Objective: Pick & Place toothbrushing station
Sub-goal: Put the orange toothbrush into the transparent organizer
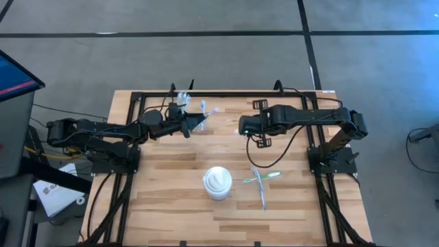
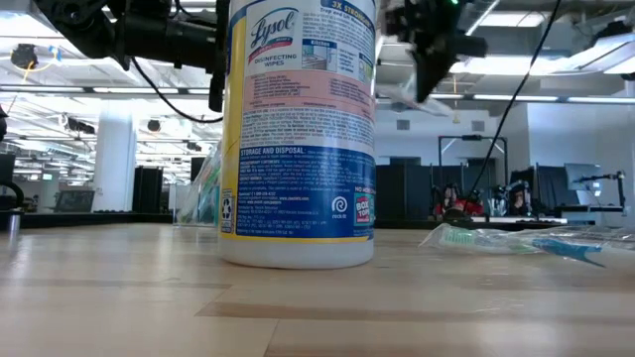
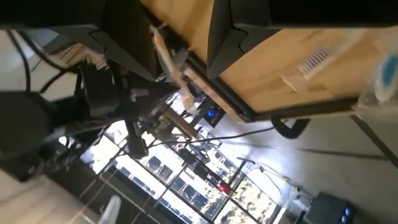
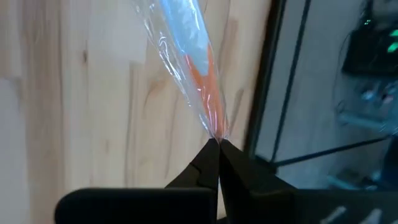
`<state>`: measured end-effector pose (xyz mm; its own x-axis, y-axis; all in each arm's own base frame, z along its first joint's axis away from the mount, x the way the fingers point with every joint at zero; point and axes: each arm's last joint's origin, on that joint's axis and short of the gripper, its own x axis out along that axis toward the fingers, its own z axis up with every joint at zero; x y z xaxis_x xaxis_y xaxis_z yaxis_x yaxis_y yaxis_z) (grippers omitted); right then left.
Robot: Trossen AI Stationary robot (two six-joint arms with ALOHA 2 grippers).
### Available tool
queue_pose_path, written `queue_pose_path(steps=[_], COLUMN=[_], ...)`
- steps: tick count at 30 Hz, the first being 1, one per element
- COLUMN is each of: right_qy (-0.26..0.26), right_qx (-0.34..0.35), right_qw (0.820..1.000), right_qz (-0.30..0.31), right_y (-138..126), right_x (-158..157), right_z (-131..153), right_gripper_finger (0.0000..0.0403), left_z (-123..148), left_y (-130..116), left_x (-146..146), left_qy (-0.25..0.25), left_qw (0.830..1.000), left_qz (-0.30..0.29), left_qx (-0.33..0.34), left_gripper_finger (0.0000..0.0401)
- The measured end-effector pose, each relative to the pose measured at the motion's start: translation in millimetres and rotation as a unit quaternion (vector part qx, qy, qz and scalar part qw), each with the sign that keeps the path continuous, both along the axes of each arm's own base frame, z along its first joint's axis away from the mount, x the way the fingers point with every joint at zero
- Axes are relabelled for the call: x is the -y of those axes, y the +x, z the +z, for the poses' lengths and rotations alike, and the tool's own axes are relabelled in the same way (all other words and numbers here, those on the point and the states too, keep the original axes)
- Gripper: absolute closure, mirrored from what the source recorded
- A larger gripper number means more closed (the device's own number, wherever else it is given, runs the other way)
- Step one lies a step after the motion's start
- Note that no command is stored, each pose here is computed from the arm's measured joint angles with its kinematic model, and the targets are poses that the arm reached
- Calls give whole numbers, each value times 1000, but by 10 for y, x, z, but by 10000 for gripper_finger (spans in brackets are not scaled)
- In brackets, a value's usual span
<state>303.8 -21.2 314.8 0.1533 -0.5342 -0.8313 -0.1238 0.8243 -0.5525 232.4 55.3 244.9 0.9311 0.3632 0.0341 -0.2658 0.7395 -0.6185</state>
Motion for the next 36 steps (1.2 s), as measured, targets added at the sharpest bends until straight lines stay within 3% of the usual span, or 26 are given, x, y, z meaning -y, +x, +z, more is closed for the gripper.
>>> queue_pose_path(steps=[5,15,18,26,36], right_qy=[-34,-103,-123,-168,-196], right_qx=[8,19,43,27,42], right_qw=[998,982,974,957,942], right_qz=[45,156,184,236,267], right_y=[151,418,562,814,953], right_x=[-51,-207,-216,-222,-232], right_z=[142,412,486,579,648], right_gripper_finger=[403,403,403,403,403], left_z=[9,61,74,108,137], left_y=[0,-3,-7,-21,-60], left_x=[0,-3,-21,-63,-163], left_qy=[-69,-195,-219,-279,-318], left_qw=[997,975,968,945,925], left_qz=[-3,-18,-34,-94,-148], left_qx=[32,107,119,141,148], left_gripper_finger=[261,261,261,261,261])
